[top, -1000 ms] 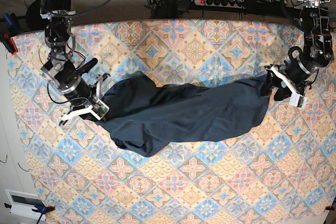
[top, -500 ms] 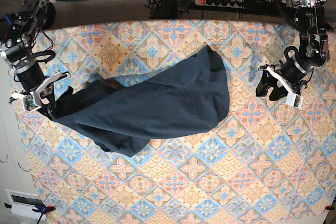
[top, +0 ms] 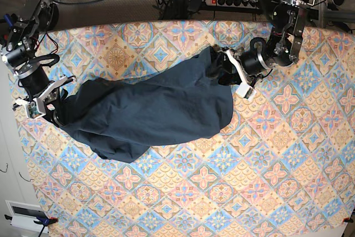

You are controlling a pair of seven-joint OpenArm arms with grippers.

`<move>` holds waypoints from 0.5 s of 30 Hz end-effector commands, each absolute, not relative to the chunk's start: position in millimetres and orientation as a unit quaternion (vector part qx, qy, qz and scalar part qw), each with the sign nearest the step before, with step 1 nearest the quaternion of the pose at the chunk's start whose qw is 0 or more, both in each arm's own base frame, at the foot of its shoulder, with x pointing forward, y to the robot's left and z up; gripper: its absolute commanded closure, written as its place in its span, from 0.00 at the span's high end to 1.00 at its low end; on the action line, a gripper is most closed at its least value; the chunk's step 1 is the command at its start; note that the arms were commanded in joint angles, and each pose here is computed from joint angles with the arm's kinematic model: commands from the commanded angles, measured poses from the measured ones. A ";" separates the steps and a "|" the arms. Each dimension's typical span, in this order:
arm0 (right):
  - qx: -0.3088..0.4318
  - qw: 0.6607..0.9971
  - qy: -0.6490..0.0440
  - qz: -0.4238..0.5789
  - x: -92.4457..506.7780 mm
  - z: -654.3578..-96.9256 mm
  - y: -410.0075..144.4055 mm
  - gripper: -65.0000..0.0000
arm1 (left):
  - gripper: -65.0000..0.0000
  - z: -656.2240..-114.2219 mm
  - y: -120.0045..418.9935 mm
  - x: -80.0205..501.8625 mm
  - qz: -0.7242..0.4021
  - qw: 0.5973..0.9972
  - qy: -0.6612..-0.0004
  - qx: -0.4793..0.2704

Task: Layout the t-shirt on the table in an organized manner, then fold the t-shirt properly
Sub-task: 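Pull the shirt with the right gripper and move left gripper inward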

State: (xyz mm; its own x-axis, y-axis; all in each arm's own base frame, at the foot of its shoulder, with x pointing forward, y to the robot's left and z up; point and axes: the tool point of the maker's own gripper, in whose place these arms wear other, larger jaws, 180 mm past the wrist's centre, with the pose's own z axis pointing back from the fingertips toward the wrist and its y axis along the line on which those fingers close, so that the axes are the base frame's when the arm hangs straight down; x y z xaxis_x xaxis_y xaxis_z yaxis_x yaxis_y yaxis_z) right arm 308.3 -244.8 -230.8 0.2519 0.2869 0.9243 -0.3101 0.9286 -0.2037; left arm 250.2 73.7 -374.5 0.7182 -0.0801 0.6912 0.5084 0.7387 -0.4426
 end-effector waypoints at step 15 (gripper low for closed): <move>0.006 0.773 -0.605 0.193 312.1 -212.9 -245.9 0.01 | 0.46 -375.8 30.1 229.6 -0.138 0.854 -0.328 -0.379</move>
